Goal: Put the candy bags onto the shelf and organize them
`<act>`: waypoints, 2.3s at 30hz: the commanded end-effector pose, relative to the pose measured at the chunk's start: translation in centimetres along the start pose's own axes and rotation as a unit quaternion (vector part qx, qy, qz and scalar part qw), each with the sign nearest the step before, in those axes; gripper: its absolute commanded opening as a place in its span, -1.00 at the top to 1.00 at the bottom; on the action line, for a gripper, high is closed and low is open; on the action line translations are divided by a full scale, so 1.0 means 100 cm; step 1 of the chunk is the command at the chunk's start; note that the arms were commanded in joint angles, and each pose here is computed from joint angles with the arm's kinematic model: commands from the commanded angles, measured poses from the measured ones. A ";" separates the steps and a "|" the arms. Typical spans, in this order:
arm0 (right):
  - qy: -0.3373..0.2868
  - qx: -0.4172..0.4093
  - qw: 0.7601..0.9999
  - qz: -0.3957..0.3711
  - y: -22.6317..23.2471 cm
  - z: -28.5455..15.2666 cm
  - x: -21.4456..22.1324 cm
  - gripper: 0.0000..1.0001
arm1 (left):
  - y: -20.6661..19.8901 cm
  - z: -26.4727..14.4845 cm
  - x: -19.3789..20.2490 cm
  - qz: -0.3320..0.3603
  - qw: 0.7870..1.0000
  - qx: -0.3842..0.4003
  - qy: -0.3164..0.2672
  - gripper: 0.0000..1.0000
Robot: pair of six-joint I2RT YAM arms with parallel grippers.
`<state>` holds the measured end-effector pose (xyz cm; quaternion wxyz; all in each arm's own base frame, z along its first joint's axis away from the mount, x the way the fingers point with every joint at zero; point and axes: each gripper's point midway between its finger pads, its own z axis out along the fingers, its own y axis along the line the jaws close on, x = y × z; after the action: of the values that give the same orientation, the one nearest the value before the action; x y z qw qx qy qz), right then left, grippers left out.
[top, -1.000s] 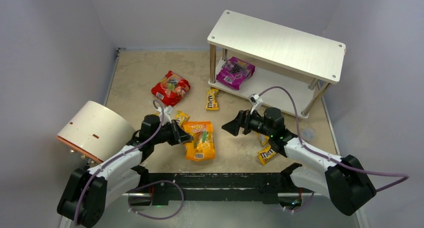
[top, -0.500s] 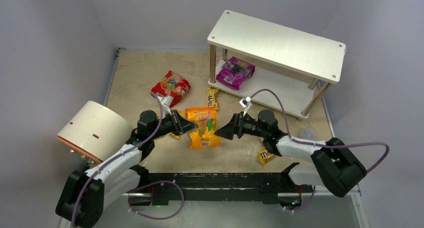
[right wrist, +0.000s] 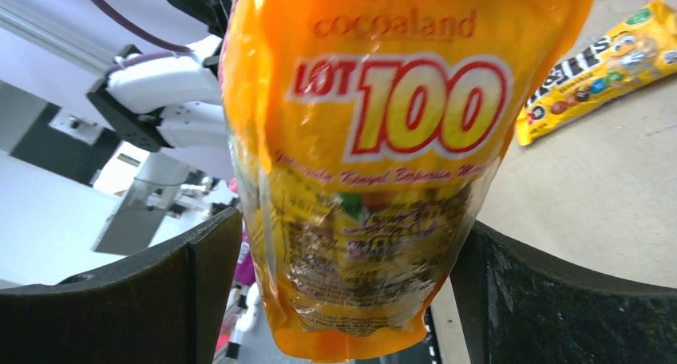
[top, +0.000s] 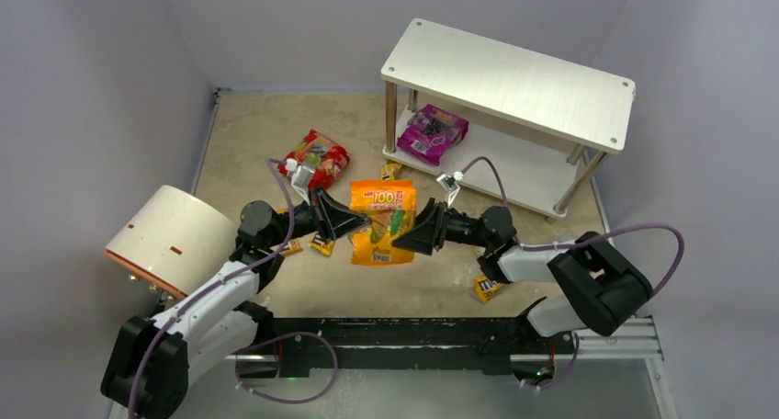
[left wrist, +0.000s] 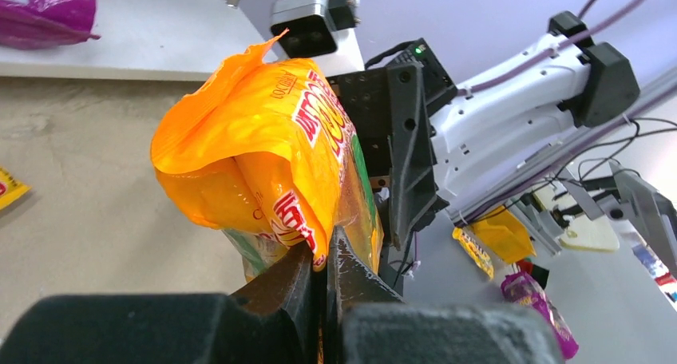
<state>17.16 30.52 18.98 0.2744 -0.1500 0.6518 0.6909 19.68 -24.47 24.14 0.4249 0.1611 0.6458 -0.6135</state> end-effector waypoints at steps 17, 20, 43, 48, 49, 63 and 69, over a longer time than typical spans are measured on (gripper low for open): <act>-0.073 0.142 0.985 -0.064 -0.005 -0.006 -0.049 0.58 | 0.017 0.001 -0.029 0.079 0.992 -0.101 0.000 -0.73; -0.105 0.257 0.959 -0.064 -0.028 -0.032 -0.060 0.65 | 0.041 -0.012 -0.043 0.079 0.977 -0.199 -0.025 -0.81; -0.295 0.478 0.823 -0.088 -0.053 -0.150 -0.176 0.69 | 0.097 -0.052 -0.047 0.054 0.923 -0.376 -0.064 -0.93; -0.305 0.456 0.828 -0.119 -0.073 -0.145 -0.191 0.65 | 0.093 -0.045 -0.046 0.061 0.931 -0.354 -0.061 -0.93; -0.307 0.455 0.827 -0.120 -0.077 -0.146 -0.194 0.65 | 0.093 -0.045 -0.045 0.061 0.932 -0.352 -0.059 -0.93; -0.327 0.508 0.785 -0.135 -0.113 -0.179 -0.199 0.29 | 0.093 -0.041 -0.041 0.057 0.937 -0.342 -0.050 -0.95; -0.362 0.526 0.758 -0.133 -0.124 -0.194 -0.205 0.72 | 0.092 -0.041 -0.040 0.056 0.937 -0.340 -0.050 -0.95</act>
<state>36.05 9.24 15.74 0.5591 0.1689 0.7839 0.2108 27.22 -17.24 19.65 0.5045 -0.0022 0.7981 -0.3295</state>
